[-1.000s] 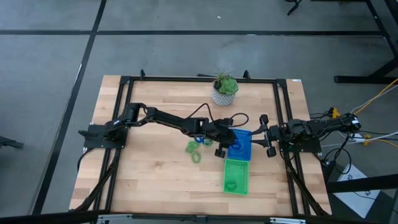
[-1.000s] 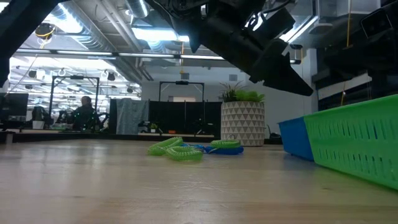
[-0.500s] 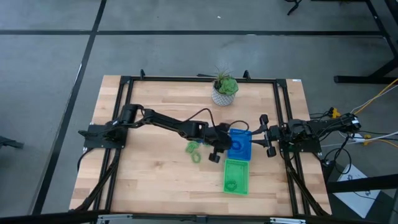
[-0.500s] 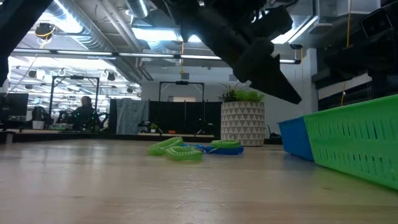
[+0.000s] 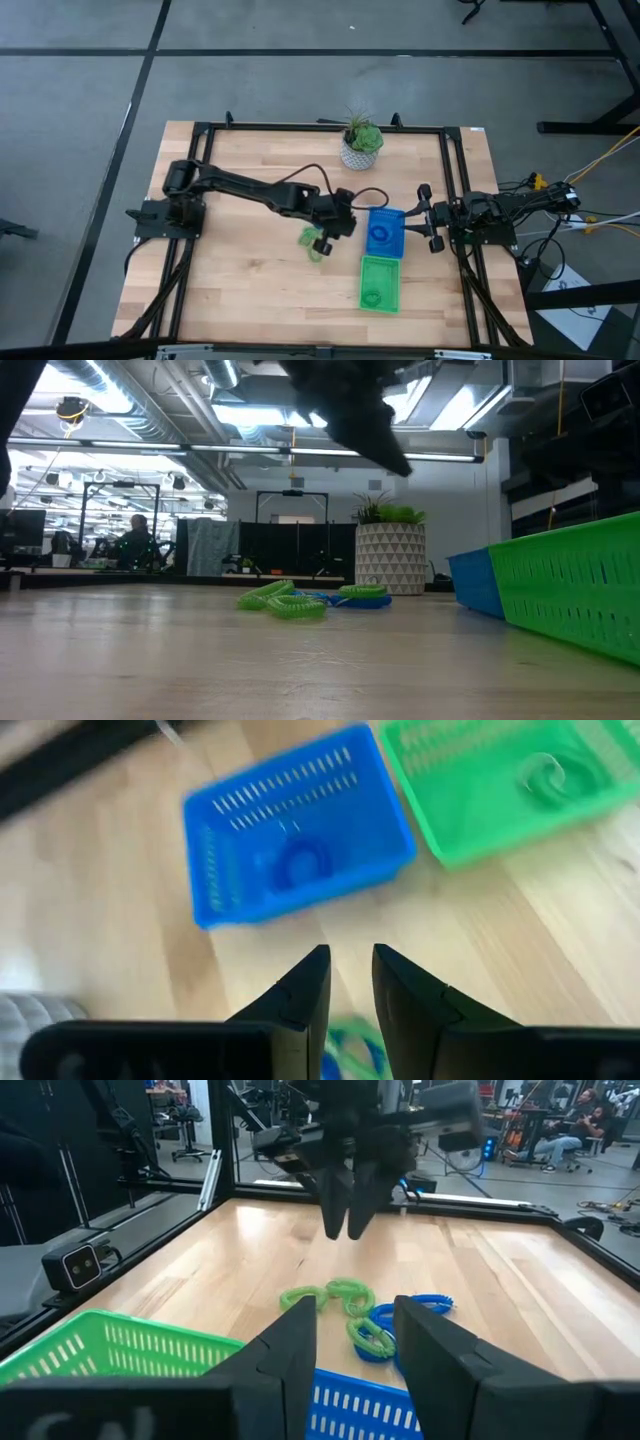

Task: Sort spring keychains
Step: Put the green spring keychain into the green bin

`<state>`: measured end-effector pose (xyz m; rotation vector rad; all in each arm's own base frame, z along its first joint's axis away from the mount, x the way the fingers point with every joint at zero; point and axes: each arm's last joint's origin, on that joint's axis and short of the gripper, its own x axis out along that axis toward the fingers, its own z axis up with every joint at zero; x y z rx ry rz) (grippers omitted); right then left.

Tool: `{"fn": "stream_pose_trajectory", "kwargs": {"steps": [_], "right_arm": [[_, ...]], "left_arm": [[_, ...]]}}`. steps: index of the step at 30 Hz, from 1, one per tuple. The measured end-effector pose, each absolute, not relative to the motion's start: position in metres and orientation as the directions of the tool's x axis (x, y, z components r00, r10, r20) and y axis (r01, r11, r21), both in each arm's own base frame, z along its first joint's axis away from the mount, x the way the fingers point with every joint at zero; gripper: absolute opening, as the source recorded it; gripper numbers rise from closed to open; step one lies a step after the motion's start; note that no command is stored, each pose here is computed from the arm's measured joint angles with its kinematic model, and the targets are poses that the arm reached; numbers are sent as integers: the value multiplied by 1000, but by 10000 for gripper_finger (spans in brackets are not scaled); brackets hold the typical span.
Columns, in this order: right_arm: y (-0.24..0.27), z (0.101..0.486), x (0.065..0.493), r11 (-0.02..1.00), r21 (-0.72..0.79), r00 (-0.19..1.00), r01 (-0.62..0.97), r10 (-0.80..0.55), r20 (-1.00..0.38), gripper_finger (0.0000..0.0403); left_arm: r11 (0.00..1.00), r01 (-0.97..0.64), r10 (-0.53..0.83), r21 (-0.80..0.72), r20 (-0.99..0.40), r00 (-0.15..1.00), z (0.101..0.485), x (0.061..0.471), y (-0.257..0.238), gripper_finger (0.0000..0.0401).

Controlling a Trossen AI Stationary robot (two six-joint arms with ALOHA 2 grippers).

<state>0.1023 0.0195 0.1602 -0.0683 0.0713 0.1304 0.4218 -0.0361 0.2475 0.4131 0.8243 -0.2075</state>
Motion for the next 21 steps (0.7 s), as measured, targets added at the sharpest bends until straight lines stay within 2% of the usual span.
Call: {"fn": "stream_pose_trajectory", "kwargs": {"steps": [7, 14, 21], "right_arm": [[19, 160, 102, 989, -64, 989, -130, 125, -76, 136], [19, 160, 102, 990, -64, 989, -129, 125, -76, 136], [19, 160, 102, 990, -64, 989, -129, 125, -76, 136]], "left_arm": [[902, 378, -82, 211, -774, 628, 240, 390, -33, 73], [895, 389, -84, 218, -774, 627, 224, 361, -31, 72], [900, 397, -73, 180, -834, 546, 197, 340, -29, 72]]}}
